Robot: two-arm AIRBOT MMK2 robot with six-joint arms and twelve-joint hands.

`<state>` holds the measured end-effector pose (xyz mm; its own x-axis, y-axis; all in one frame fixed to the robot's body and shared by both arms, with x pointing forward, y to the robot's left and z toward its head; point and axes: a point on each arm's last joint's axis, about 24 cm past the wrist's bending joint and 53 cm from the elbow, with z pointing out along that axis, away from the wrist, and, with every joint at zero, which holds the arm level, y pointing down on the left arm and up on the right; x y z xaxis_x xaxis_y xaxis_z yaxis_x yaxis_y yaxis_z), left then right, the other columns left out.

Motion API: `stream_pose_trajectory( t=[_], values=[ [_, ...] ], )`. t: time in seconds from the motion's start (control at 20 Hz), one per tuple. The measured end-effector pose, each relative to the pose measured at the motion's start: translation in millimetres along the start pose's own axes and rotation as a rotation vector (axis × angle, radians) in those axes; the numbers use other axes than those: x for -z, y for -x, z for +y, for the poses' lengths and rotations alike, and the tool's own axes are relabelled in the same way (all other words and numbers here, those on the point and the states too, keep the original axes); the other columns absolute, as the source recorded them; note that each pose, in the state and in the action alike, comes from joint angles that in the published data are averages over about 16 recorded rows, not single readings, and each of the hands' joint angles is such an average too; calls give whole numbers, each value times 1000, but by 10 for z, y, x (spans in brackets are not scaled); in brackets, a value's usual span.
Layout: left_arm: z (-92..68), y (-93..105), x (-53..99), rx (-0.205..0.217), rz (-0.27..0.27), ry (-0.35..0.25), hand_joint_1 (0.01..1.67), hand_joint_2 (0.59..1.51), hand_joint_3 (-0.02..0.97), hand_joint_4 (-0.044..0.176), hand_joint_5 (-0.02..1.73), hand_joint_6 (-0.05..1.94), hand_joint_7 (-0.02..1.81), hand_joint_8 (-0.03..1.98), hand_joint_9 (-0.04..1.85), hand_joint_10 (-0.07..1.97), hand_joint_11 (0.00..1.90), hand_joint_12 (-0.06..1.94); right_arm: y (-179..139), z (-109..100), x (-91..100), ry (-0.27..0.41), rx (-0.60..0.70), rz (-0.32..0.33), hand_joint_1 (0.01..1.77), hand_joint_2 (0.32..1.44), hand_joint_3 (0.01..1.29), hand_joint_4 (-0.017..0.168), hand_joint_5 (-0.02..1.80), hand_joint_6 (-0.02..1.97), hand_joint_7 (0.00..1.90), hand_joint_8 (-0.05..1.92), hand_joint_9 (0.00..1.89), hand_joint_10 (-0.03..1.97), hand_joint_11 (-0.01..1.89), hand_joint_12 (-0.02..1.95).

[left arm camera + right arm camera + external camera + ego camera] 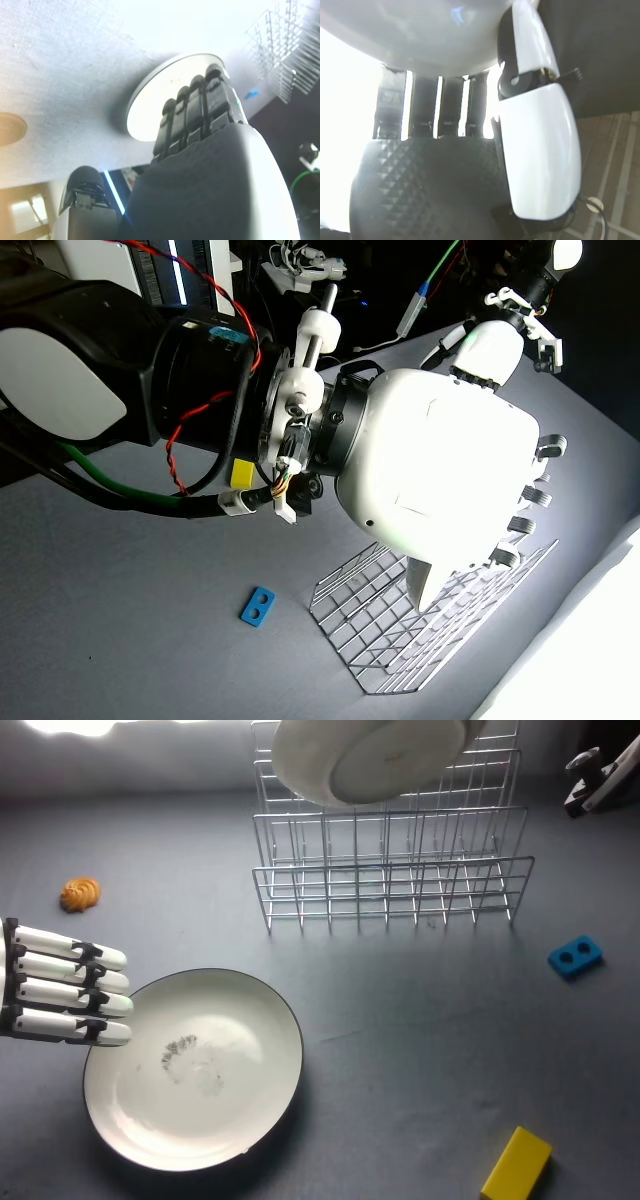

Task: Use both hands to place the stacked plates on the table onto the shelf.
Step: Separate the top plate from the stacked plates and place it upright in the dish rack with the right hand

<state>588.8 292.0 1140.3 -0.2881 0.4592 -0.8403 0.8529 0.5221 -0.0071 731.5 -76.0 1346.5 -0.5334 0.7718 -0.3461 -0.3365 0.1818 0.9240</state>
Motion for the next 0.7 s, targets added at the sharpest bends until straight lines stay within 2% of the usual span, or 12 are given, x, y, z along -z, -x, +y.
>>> stream_pose_trajectory(
  t=[0.7],
  values=[
    [10,6,13,9,-3,9,19,1091,13,6,17,10,18,8,19,6,16,7,91,-419,-54,-89,-109,-33,1215,1048,10,-5,902,906,1036,997,1080,571,754,1225]
  ],
)
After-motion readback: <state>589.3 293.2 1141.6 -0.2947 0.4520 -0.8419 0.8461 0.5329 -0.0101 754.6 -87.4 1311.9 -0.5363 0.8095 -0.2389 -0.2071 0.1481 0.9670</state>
